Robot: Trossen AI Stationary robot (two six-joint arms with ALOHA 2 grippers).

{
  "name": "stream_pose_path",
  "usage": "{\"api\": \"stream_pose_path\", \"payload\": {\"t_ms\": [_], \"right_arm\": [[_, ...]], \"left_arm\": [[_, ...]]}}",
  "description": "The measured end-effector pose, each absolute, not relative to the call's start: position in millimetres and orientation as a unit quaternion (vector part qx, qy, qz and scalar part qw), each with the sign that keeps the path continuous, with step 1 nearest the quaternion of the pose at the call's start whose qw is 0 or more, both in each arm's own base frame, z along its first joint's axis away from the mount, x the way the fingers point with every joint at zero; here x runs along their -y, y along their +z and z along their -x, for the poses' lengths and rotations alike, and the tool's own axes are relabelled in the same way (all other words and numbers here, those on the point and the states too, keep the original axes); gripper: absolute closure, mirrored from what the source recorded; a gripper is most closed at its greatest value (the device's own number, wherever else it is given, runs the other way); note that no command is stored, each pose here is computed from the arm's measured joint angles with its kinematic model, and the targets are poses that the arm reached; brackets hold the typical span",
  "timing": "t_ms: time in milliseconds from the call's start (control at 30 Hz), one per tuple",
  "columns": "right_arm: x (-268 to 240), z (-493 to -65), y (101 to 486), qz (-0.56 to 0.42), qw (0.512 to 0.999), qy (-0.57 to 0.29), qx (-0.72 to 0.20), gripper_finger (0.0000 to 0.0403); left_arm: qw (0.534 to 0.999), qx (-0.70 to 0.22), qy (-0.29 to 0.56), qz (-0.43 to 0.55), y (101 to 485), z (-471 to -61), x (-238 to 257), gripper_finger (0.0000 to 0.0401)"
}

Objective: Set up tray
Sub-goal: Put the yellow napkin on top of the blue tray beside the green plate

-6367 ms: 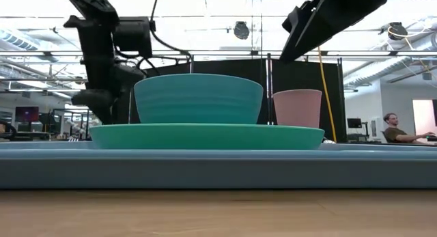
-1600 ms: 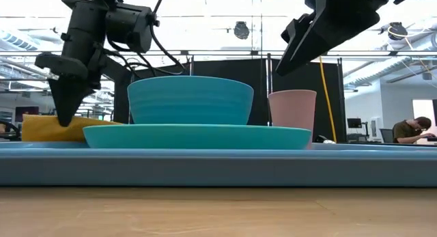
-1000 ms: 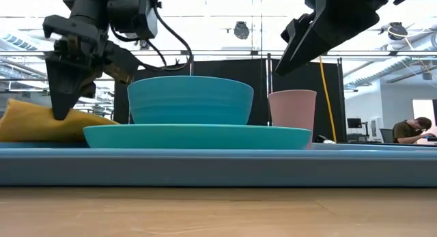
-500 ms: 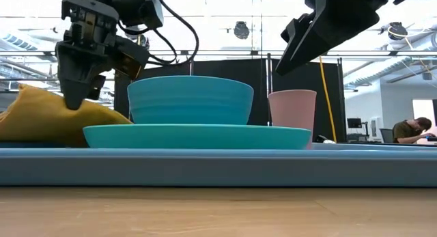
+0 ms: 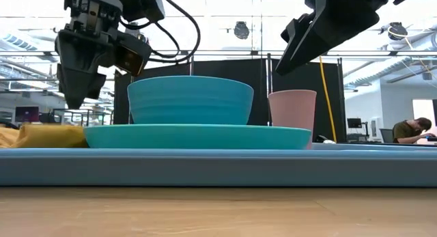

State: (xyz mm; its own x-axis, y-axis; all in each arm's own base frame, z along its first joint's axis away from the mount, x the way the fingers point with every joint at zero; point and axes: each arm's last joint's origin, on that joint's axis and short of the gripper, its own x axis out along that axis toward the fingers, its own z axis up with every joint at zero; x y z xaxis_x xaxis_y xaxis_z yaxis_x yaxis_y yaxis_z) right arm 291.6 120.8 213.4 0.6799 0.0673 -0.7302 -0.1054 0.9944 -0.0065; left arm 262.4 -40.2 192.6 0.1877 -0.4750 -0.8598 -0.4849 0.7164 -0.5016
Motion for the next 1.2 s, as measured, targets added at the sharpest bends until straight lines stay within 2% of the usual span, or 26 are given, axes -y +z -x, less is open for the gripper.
{"api": "stream_pose_path", "payload": {"t_ms": [233,433,600,767,1000,1200], "right_arm": [[-120.8,-291.6,213.4,0.024,0.916,0.047,-0.397,0.0222],[-120.7,-291.6,213.4,0.024,0.916,0.047,-0.397,0.0222],[-120.7,-291.6,213.4,0.024,0.916,0.047,-0.397,0.0222],[-120.7,-291.6,213.4,0.024,0.916,0.047,-0.397,0.0222],[-120.1,-290.1,210.6,0.018,0.915,0.043,-0.401,0.0222],[-120.4,-290.8,211.3,0.016,0.917,0.044,-0.397,0.0222]], "left_arm": [[0.713,-0.630,-0.028,0.306,192.1,-263.3,39.4,0.0305],[0.724,-0.677,0.006,0.132,187.0,-248.1,34.4,0.0304],[0.722,-0.692,-0.026,-0.003,183.9,-240.9,39.4,0.0304],[0.728,-0.679,-0.083,-0.043,179.2,-239.2,53.7,0.0304],[0.753,-0.649,-0.093,-0.059,172.1,-240.7,64.9,0.0304],[0.749,-0.655,-0.084,-0.051,162.5,-235.3,63.5,0.0304]]}}
